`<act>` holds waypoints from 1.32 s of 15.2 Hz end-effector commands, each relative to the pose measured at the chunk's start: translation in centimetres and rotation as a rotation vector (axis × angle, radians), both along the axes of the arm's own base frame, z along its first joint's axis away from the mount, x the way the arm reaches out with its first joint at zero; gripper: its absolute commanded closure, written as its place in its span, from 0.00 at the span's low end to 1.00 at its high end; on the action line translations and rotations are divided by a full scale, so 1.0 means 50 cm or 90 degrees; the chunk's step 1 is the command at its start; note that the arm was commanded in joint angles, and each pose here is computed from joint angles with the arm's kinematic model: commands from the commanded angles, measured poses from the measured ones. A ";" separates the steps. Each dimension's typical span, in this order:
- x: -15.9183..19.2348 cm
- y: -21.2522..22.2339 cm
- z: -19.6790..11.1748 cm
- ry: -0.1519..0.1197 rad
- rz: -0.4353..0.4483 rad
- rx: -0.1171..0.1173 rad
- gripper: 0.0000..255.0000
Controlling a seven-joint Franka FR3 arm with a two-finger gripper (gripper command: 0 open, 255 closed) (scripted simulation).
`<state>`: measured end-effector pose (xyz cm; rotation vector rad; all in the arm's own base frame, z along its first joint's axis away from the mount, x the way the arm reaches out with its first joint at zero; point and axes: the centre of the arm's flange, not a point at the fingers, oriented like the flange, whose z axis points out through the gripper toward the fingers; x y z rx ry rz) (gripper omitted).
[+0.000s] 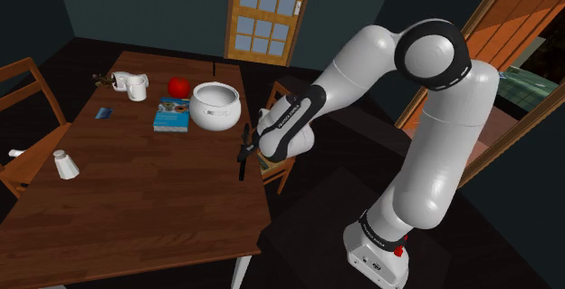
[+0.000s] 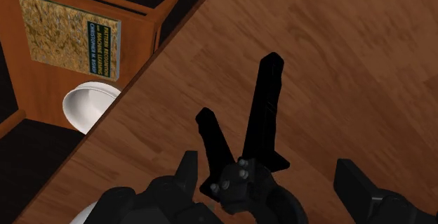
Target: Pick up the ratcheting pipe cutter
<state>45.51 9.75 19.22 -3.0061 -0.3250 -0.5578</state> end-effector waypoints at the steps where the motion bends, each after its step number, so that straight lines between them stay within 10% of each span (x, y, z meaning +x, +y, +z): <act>1: 0.000 0.001 -0.022 -0.001 0.000 0.000 0.00; 3: 0.000 0.001 -0.028 -0.001 0.000 0.000 0.00; 4: 0.001 0.000 -0.029 -0.001 0.000 0.000 1.00; 20: 0.000 0.001 0.046 -0.001 0.000 0.000 1.00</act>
